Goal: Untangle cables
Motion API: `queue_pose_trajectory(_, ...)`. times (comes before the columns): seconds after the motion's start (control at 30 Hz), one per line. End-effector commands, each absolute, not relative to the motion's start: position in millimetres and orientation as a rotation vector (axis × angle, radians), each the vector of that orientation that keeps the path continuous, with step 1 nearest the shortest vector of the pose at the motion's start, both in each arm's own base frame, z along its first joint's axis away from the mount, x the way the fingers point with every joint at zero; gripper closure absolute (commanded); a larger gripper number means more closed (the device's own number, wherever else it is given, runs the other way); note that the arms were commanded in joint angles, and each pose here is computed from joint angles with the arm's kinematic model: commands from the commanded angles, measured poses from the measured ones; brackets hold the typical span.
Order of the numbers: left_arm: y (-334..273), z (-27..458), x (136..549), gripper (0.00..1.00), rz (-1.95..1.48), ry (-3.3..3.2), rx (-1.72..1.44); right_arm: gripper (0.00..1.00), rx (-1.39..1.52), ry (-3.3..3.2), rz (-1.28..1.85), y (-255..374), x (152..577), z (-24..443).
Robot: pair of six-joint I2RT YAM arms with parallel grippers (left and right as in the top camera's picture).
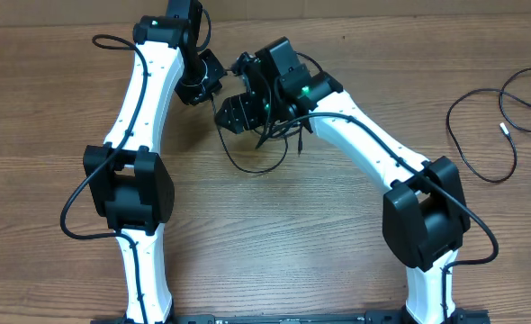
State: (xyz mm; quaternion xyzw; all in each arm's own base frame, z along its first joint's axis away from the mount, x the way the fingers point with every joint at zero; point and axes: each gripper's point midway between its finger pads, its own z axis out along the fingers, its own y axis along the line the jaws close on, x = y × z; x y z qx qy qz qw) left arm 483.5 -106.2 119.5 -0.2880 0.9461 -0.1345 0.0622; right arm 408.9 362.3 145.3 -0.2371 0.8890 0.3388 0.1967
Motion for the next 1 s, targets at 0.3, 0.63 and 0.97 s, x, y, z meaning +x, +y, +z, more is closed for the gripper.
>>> queue_pose_trajectory(0.3, -133.0, 129.8, 477.4, 0.87, -0.611, 2.888, -0.866, 0.42, -0.706, 2.452, 0.963, 374.5, 404.8, 146.8)
queue_pose_trajectory(0.63, -142.0, 133.1, 474.9, 0.89, -0.693, 2.901, -0.858, 0.49, -0.707, 2.441, 0.964, 375.5, 406.3, 148.2)
queue_pose_trajectory(0.97, -160.7, 142.4, 471.3, 0.94, -0.873, 2.917, -0.803, 0.57, -0.688, 2.444, 0.915, 372.0, 411.9, 145.2)
